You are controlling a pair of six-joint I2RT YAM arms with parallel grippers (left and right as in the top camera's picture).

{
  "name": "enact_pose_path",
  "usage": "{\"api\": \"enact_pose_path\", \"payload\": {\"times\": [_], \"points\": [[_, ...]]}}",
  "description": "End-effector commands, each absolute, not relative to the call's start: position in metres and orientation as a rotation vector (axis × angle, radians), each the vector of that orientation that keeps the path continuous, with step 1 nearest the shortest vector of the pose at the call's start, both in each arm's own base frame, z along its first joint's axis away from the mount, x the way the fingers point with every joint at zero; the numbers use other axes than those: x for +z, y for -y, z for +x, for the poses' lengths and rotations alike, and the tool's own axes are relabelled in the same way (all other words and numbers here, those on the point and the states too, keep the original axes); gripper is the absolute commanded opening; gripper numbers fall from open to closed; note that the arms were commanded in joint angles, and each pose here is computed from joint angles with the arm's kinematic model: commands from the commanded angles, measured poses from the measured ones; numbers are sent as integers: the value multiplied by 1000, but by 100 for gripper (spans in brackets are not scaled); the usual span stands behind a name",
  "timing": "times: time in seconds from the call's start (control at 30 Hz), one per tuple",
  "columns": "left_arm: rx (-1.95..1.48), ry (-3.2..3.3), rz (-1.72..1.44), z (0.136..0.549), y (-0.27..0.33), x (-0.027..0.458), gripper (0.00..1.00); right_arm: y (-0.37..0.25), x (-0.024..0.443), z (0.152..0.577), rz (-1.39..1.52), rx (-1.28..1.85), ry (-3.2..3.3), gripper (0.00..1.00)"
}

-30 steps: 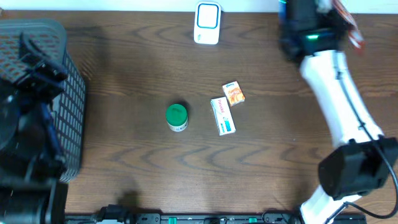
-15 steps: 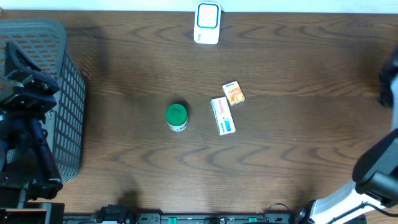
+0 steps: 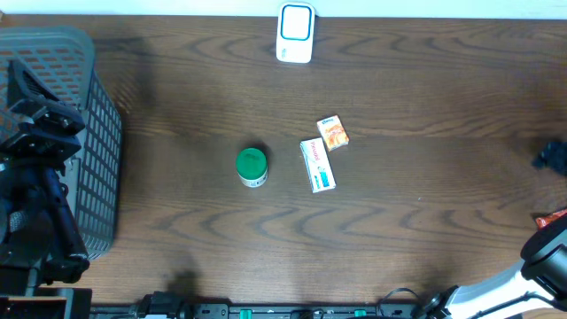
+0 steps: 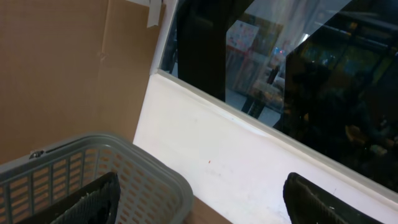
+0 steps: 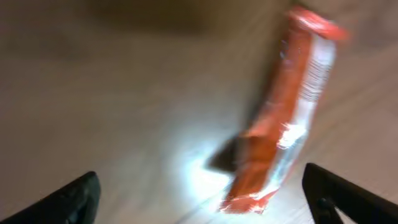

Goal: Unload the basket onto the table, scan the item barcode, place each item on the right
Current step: 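Carry the candy bar to the right table edge and release it, then reach the right gripper to the orange snack pack and grasp it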

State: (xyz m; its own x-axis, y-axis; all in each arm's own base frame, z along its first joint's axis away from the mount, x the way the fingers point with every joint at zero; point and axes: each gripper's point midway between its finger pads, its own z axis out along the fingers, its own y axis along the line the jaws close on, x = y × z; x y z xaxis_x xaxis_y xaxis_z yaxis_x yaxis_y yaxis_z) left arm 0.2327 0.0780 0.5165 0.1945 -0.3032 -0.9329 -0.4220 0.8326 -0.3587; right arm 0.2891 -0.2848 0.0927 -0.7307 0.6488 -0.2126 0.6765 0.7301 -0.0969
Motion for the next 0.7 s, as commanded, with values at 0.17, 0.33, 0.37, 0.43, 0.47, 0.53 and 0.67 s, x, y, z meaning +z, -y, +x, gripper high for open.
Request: {"api": "enact_pose_path", "payload": {"times": [0.17,0.33,0.37,0.43,0.47,0.53,0.67], "points": [[101,-1399,-644,233,-80,515,84,108,240,402,578,565,-2485,99],[101,-1398,-644,233,-80,515,84,-20,265,415,406,910,-2494,99],[97,-1397,-647,233,-80,515,84,-39,261,416,424,921,-2526,99],[92,-1396,-652,233,-80,515,84,-71,242,414,605,879,-2619,99],[93,-1395,-652,232,-80,515,84,-82,231,412,717,825,-2655,99],[93,-1396,-652,233,-80,515,84,-101,208,411,906,662,-2687,99],[92,-1394,-652,232,-80,516,84,-126,173,409,1211,403,-2626,99]]}}
